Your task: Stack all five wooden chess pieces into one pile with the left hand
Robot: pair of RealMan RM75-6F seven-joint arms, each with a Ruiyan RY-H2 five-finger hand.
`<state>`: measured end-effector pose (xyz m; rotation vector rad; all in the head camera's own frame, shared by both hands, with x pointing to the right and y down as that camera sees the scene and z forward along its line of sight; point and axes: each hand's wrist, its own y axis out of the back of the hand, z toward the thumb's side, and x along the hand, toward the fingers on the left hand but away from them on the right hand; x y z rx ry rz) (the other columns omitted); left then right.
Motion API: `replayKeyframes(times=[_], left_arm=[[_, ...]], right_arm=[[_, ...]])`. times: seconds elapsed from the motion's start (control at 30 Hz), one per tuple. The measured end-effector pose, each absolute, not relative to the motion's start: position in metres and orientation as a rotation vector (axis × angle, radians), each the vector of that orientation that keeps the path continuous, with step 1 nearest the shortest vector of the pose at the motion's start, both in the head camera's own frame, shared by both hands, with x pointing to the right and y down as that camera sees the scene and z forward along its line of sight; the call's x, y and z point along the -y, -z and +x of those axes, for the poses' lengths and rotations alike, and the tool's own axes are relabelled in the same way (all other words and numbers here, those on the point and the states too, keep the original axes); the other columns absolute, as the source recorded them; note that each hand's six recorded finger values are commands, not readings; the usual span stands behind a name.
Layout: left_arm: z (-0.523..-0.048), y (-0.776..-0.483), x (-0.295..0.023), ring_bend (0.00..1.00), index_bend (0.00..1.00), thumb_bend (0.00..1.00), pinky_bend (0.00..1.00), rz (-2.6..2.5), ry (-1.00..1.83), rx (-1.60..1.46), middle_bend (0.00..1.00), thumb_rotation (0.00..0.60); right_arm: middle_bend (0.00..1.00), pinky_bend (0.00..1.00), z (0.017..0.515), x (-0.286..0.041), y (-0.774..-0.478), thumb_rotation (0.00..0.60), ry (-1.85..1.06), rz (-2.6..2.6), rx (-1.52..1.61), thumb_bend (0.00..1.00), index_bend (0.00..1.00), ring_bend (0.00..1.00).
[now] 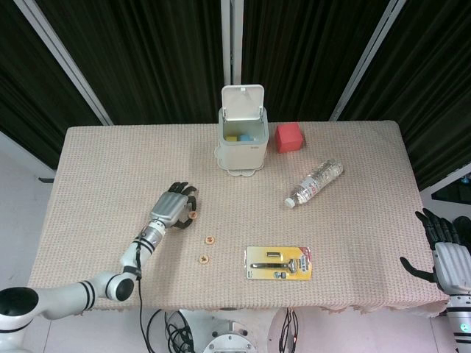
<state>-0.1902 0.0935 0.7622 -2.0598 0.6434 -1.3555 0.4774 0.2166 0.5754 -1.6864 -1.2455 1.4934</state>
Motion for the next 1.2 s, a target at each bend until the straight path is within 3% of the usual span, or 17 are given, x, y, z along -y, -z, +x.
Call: replayKeyframes(times=[0.43, 0.97, 1.2], left_arm=[[-0.191, -0.756, -0.089, 0.0, 0.52, 0.31, 0.0, -2.067, 1.339, -0.676, 0.14, 0.6], [-0.208, -0.696, -0.09, 0.0, 0.53, 0.31, 0.0, -2.05, 1.363, -0.655, 0.15, 0.6], [-0.231, -0.702, -0.104, 0.0, 0.53, 0.31, 0.0, -2.022, 1.445, -0.637, 0.15, 0.6]], right_arm=[[0.0, 0.0, 0.478, -0.217, -0.575, 0.6, -1.494, -1.684, 1.249, 0.17, 0.0, 0.0], [0.0, 0.0, 0.468, -0.207, -0.579, 0.6, -1.47, -1.721, 1.231, 0.17, 0.0, 0.0], [0.0, 0.0, 0.463, -0.207, -0.577, 0.6, -1.455, -1.733, 1.227, 0.17, 0.0, 0.0]])
